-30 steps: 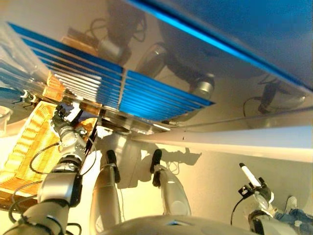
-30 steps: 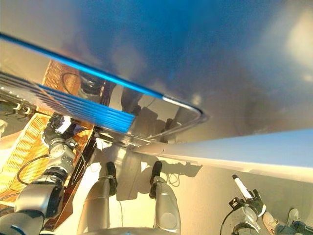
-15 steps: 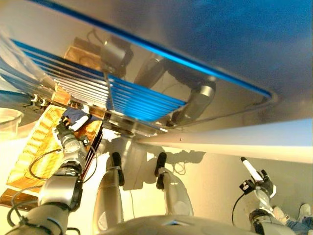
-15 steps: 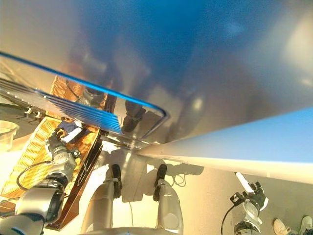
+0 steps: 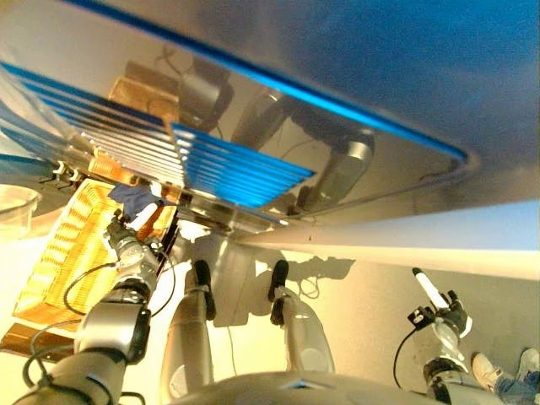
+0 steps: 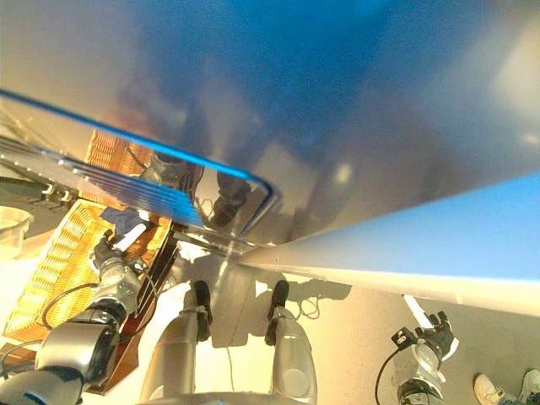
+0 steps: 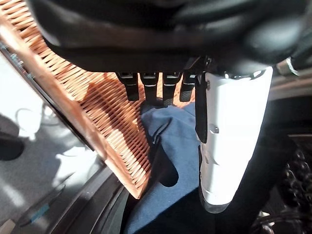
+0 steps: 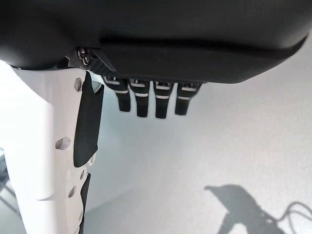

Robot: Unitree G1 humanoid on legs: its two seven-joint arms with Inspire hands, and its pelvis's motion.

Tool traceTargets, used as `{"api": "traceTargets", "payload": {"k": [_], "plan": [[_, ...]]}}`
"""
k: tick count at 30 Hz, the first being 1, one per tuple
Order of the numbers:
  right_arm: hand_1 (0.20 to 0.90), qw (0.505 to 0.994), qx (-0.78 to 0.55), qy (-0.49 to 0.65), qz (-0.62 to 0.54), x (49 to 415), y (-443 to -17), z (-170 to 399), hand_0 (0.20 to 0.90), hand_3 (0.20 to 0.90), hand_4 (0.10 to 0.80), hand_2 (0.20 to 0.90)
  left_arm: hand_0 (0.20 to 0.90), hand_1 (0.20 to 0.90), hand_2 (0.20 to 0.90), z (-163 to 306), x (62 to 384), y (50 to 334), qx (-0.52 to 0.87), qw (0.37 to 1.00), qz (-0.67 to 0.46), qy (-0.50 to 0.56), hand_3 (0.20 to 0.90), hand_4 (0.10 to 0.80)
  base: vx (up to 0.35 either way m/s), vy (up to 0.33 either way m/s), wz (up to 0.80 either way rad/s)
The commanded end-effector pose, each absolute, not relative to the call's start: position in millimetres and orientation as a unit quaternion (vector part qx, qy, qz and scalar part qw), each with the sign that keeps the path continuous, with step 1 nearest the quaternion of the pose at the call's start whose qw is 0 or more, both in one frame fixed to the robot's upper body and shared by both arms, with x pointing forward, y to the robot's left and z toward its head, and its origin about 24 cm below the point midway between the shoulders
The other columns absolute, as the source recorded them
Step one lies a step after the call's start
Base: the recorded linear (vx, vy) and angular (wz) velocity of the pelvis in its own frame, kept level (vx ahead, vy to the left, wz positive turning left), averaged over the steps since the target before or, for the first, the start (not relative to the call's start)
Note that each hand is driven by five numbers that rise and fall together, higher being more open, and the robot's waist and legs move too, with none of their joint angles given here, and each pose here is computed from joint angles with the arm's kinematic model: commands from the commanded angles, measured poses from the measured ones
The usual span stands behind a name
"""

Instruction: Pick up the clothes and place them into the washing machine

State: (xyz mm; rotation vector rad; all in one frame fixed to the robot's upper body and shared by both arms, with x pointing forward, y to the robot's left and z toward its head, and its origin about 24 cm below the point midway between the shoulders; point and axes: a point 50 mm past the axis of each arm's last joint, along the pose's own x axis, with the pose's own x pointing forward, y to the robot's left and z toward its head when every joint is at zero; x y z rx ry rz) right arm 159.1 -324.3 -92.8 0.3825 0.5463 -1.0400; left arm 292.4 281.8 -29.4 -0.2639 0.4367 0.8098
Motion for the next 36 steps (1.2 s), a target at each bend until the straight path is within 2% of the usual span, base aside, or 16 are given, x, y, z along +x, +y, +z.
{"api": "traceTargets", "payload": {"k": [1, 9, 18, 24, 25, 26, 28, 29, 36], "plan": [[0.9, 0.808, 0.13, 0.186, -0.544, 152.3, -361.0, -65.8, 0.9, 0.9, 0.8, 0.9, 0.9, 0.9, 0.9, -13.2, 303.0, 286.4, -0.154, 0.886, 0.407, 0.16, 0.9, 0.8, 0.0, 0.0, 0.0], [0.9, 0.811, 0.134, 0.176, -0.541, 159.8, -356.8, -63.2, 0.9, 0.9, 0.8, 0.9, 0.9, 0.9, 0.9, -4.9, 313.2, 277.4, -0.172, 0.89, 0.398, 0.141, 0.9, 0.8, 0.002, 0.002, 0.0], [0.9, 0.818, 0.158, 0.156, -0.531, 172.0, -344.1, -62.0, 0.9, 0.9, 0.8, 0.9, 0.9, 0.9, 0.9, 23.5, 332.7, 262.3, -0.293, 0.877, 0.379, 0.042, 0.9, 0.8, 0.016, 0.01, -0.01], [0.9, 0.814, 0.17, 0.163, -0.531, 167.8, -338.9, -68.3, 0.9, 0.9, 0.8, 0.9, 0.9, 0.9, 0.9, 24.4, 333.5, 251.7, -0.342, 0.864, 0.37, 0.02, 0.9, 0.8, 0.039, 0.028, 0.0], [0.9, 0.814, 0.171, 0.165, -0.53, 167.7, -337.9, -69.3, 0.9, 0.9, 0.8, 0.9, 0.829, 0.829, 0.829, 24.0, 334.1, 249.4, -0.348, 0.862, 0.367, 0.021, 0.829, 0.749, 0.033, 0.02, 0.01], [0.9, 0.815, 0.17, 0.166, -0.529, 168.1, -337.4, -69.5, 0.9, 0.9, 0.8, 0.9, 0.787, 0.787, 0.787, 24.3, 334.4, 249.3, -0.348, 0.862, 0.368, 0.021, 0.787, 0.72, 0.028, 0.018, -0.03], [0.9, 0.816, 0.169, 0.167, -0.527, 168.2, -337.8, -69.2, 0.9, 0.9, 0.8, 0.9, 0.241, 0.241, 0.241, 25.9, 336.4, 245.9, -0.347, 0.865, 0.362, 0.02, 0.241, 0.329, 0.021, 0.03, -0.03], [0.9, 0.816, 0.168, 0.166, -0.527, 168.8, -338.4, -68.5, 0.9, 0.9, 0.8, 0.9, 0.2, 0.2, 0.2, 26.3, 336.7, 245.3, -0.349, 0.864, 0.362, 0.019, 0.2, 0.3, 0.0, 0.0, 0.0], [0.9, 0.819, 0.162, 0.166, -0.525, 170.8, -338.4, -67.2, 0.9, 0.9, 0.8, 0.9, 0.2, 0.2, 0.2, 36.2, 343.8, 242.8, -0.342, 0.87, 0.355, 0.011, 0.2, 0.3, 0.003, 0.003, -0.02]]}}
